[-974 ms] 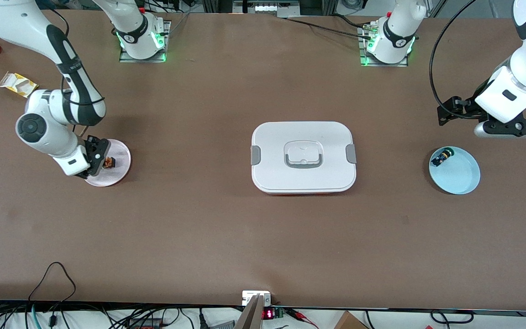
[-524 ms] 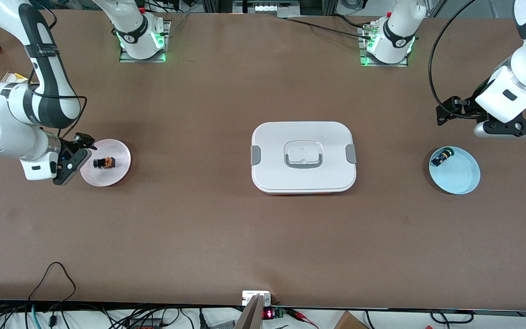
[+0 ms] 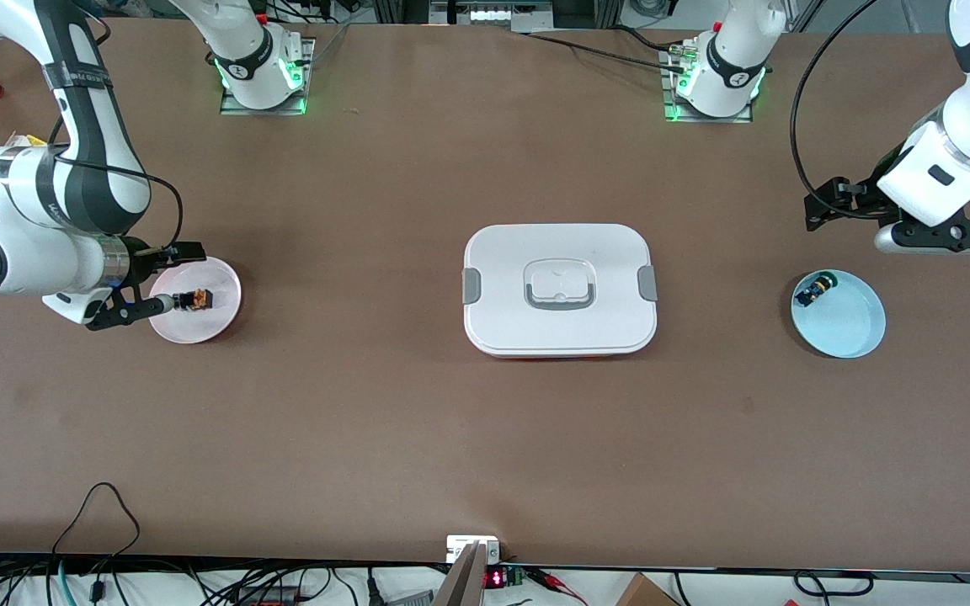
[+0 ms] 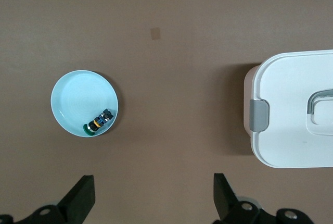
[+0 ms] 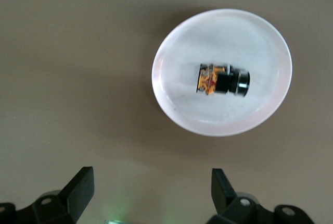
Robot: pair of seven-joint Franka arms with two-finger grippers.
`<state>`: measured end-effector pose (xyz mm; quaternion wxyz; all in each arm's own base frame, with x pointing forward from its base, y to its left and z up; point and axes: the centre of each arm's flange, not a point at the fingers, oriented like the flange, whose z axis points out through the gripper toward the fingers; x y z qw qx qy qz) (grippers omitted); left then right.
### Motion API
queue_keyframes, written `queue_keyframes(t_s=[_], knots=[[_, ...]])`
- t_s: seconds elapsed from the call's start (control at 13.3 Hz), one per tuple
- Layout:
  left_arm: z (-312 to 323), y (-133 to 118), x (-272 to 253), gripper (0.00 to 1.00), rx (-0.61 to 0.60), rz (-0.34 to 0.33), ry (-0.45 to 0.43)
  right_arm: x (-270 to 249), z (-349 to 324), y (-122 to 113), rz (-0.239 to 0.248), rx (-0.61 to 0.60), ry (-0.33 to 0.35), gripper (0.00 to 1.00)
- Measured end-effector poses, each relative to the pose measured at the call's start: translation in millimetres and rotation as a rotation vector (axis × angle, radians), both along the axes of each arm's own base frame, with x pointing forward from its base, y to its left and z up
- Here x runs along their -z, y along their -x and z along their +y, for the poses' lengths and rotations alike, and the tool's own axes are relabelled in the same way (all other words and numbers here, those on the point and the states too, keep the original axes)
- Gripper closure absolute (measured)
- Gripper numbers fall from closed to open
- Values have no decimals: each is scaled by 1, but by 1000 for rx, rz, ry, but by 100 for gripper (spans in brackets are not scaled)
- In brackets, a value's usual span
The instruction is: Transfer orange switch to right arm and place
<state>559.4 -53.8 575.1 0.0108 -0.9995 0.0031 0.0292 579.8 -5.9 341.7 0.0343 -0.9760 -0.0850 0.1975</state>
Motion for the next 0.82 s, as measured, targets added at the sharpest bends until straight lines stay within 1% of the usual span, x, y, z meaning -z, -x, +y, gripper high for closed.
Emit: queue_keyframes(t_s=[0.22, 0.37, 0.45, 0.52, 0.6, 0.82], knots=[[0, 0, 0, 0, 0, 0, 0, -46, 1, -4, 46, 87, 39, 0], [0, 0, 0, 0, 0, 0, 0, -87, 3, -7, 78, 106, 52, 0], [0, 0, 0, 0, 0, 0, 0, -108, 5, -9, 82, 115, 59, 0], [0, 0, 0, 0, 0, 0, 0, -128, 7, -11, 68, 121, 63, 0], [0, 0, 0, 0, 0, 0, 0, -144, 8, -14, 43, 121, 63, 0], [0, 0, 0, 0, 0, 0, 0, -180, -2, -25, -54, 138, 76, 0]])
